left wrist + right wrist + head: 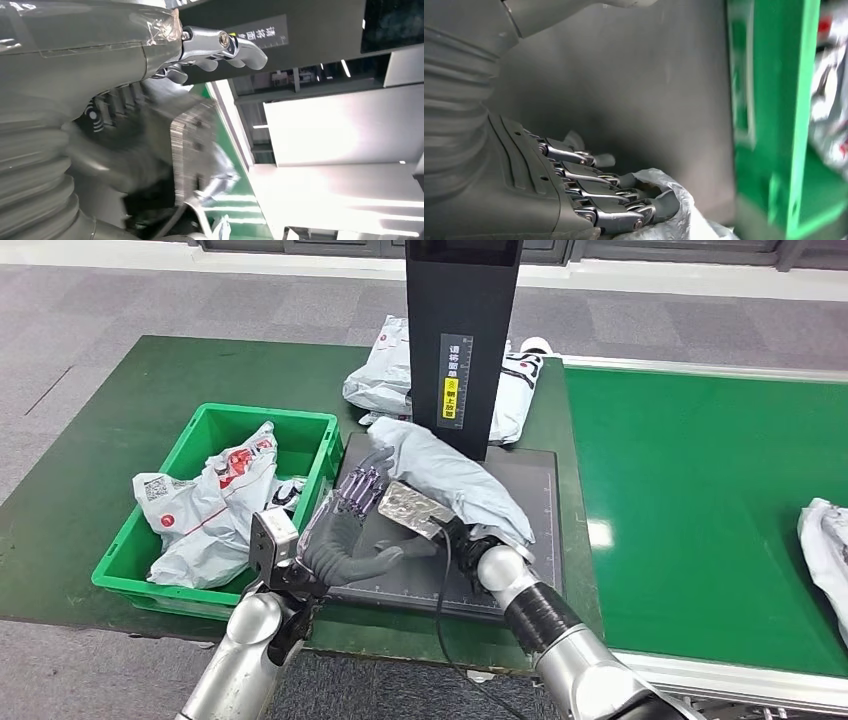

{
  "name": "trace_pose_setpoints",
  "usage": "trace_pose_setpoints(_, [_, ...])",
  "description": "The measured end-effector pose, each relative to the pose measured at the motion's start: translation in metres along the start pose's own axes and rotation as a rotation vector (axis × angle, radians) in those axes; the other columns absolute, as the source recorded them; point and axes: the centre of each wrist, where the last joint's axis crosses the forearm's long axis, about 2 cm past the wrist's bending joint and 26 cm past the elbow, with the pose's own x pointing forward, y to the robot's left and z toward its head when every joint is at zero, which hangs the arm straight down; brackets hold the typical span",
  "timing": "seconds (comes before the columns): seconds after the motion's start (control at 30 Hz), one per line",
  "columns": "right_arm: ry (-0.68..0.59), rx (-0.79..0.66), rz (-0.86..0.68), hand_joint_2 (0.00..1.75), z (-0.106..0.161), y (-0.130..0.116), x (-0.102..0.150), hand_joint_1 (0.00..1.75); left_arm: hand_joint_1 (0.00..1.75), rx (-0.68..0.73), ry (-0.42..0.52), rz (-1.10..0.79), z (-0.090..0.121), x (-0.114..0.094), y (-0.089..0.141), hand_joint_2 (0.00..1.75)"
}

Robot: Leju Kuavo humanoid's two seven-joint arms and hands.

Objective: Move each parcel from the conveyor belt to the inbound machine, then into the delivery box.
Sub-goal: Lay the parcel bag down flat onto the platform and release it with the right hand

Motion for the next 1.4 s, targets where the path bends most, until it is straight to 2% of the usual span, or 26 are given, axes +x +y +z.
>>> trace_pose_setpoints(0.3, [-0.051,0.196,-0.027,1.75,-0.014,0.027,0.011,0.0,0.0,-0.036,-0.028,0.009,-0.004,0.004,-0.004,1.75])
trace_pose_setpoints(0.5, [-0.109,0.258,-0.024,1.75,-0.019,0.028,0.023,0.0,0.0,-0.039,-0.051,0.003,-0.008,0.006,0.0,1.75])
trace_pose_setpoints(0.8, [-0.163,0.168,0.007,1.75,-0.019,0.0,0.038,0.0,0.0,-0.023,-0.062,-0.017,-0.009,0.008,0.007,1.75])
trace_pose_setpoints(1.03, [-0.182,0.14,0.016,1.75,-0.016,-0.008,0.038,0.0,0.0,-0.02,-0.063,-0.025,-0.008,0.009,0.009,1.75])
trace_pose_setpoints(1.2, [-0.269,0.038,-0.03,1.75,-0.009,-0.02,0.039,0.0,0.0,-0.007,-0.064,-0.035,-0.004,0.009,0.01,1.75])
trace_pose_setpoints(1.37, [-0.294,0.012,-0.052,1.75,-0.005,-0.025,0.038,0.0,0.0,-0.002,-0.061,-0.04,-0.002,0.009,0.011,1.75])
trace_pose_setpoints(1.4, [-0.332,-0.039,-0.1,1.75,0.002,-0.03,0.035,0.0,0.0,0.007,-0.06,-0.048,0.002,0.01,0.011,1.75])
